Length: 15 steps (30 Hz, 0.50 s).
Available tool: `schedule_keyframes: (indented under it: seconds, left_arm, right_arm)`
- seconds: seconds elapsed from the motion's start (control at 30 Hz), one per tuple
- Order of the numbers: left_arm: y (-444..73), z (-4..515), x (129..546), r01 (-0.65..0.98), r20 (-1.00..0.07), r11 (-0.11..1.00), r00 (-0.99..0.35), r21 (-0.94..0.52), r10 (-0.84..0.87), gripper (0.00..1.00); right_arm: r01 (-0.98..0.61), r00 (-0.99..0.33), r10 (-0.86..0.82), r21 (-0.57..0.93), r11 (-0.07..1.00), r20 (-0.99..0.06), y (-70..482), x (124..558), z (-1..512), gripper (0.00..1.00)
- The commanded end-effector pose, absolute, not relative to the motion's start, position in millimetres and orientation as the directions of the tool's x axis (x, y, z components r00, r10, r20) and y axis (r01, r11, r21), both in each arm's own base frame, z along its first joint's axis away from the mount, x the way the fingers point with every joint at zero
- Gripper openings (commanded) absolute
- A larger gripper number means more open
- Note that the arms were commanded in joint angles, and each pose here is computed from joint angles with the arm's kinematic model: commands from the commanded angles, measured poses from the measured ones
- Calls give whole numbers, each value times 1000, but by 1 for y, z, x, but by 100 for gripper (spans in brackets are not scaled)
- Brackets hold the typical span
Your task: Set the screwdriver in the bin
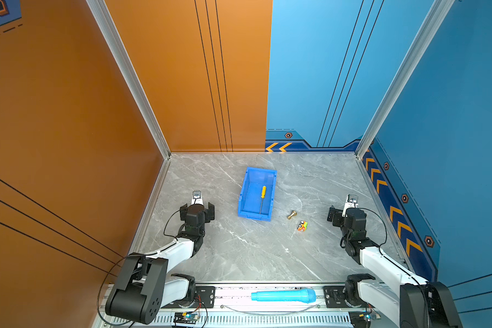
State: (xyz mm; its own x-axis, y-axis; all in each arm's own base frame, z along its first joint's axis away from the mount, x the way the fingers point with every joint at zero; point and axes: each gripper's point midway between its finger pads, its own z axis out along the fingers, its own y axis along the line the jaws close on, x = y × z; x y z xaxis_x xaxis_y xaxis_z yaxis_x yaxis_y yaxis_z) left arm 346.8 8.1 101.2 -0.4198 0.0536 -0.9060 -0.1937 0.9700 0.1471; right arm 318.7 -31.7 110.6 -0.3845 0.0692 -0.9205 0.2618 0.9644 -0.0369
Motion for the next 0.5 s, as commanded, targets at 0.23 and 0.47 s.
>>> schedule_keyframes:
  seconds: [0.23,0.47]
  left_arm:
    - [10,118,380,-177,-936,975,-345,132,64,98]
    - [5,100,393,-113,-931,986,-356,126,78,98]
  right_arm:
    - [228,-243,73,16,973,-967,-28,361,128,100]
    - [173,-263,60,14,985,-963,-21,382,104,100]
